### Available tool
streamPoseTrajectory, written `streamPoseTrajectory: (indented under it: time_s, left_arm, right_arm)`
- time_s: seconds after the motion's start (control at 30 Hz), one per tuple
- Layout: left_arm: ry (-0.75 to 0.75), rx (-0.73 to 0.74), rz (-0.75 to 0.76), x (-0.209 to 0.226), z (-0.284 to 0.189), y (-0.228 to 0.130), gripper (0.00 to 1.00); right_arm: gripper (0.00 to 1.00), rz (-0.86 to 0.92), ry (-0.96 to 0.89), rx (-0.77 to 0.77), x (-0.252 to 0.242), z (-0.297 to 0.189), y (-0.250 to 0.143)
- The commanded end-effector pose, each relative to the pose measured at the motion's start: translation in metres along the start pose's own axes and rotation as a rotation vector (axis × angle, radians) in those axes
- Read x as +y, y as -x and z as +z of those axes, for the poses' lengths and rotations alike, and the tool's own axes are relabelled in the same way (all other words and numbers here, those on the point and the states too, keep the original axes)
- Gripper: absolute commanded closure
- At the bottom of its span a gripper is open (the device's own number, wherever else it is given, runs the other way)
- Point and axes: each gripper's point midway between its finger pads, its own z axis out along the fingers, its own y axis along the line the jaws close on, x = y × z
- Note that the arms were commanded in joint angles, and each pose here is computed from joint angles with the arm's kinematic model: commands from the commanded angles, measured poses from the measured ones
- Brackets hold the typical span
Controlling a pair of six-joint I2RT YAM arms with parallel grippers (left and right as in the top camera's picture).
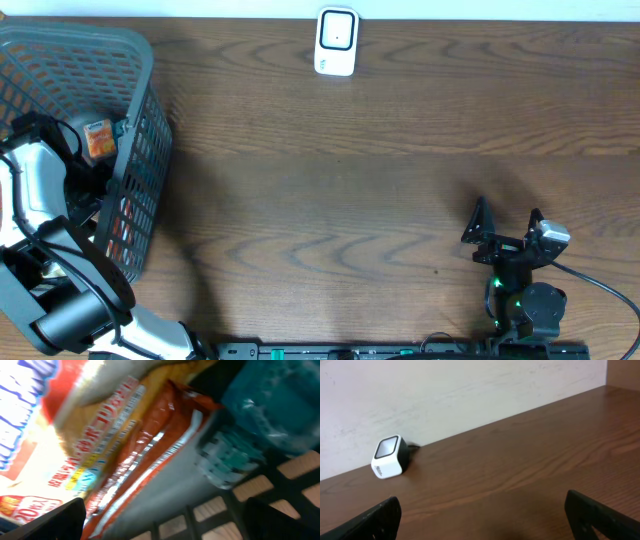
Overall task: Scan the item barcode
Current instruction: 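Grasp the orange snack bar with the left gripper and lift it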
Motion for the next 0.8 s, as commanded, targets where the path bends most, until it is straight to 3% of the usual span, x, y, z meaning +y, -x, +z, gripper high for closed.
streamPoseTrajectory:
  time_s: [0.0,0.37,0.5,0.77]
  left_arm:
    - [0.081,-0.013,0.020,0.015,0.005,0.003,0.02]
    - [0.054,0.024,-0.029,0.019,0.048,-0.017,0.00]
    - [0.028,0.060,-0.032,0.017,0.055,-0.028,0.16]
    - [0.043,0.114,-0.038,0.023,0.068,-0.047,0.17]
  right_arm:
    - [0.01,0.002,0.005,0.001,0.001,0.000,-0.001]
    - [0.01,0.002,0.005,0.002,0.001,0.000,-0.001]
    - [0.01,0.002,0.005,0.002,0.001,0.000,-0.001]
    - [0.01,0.002,0.005,0.002,0.001,0.000,-0.001]
